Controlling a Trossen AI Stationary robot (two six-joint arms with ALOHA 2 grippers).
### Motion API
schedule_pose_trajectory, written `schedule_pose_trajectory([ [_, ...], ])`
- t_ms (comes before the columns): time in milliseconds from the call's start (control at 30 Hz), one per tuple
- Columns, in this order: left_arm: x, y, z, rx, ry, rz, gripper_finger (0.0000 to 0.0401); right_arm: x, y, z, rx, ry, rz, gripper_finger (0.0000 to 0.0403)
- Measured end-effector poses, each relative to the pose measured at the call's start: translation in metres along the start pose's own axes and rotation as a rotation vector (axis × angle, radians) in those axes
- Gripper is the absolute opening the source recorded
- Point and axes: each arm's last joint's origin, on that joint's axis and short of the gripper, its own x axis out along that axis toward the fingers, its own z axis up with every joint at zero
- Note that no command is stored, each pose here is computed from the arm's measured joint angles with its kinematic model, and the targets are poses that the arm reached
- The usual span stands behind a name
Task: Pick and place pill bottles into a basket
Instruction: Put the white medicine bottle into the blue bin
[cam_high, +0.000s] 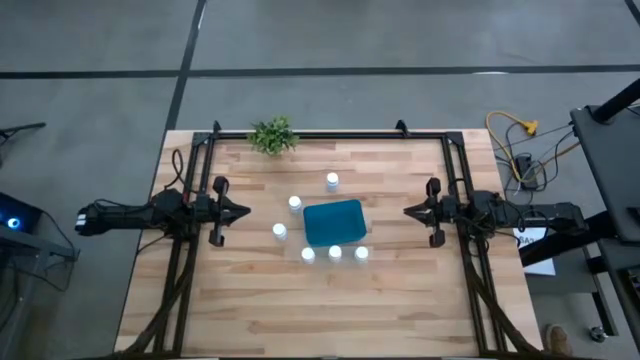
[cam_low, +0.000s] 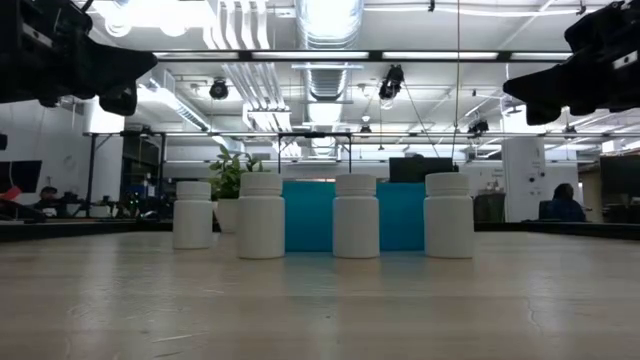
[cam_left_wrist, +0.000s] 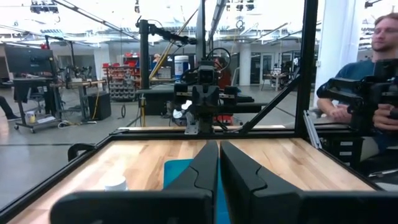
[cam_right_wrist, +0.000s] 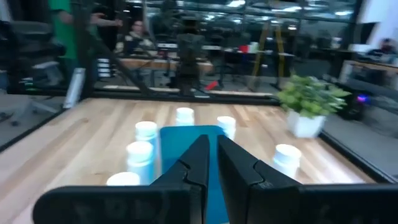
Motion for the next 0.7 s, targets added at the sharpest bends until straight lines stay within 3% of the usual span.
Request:
schedule_pose_trajectory([
  [267, 0.000, 0.000, 0.009, 0.053, -0.018, -0.001, 0.0000, 0.000, -0.002, 0.010, 0.043, -0.099, -0.049, 0.0022],
  [467, 0.001, 0.000, 0.023, 0.113, -0.024, -0.005, 0.0000, -0.002, -0.002, 0.019, 0.005, -0.194, -0.063, 0.0024],
  [700, 0.005, -0.001, 0.025, 0.148, 0.010, -0.040, 0.0029, -0.003, -0.003, 0.024, -0.009, -0.244, -0.086, 0.0065],
])
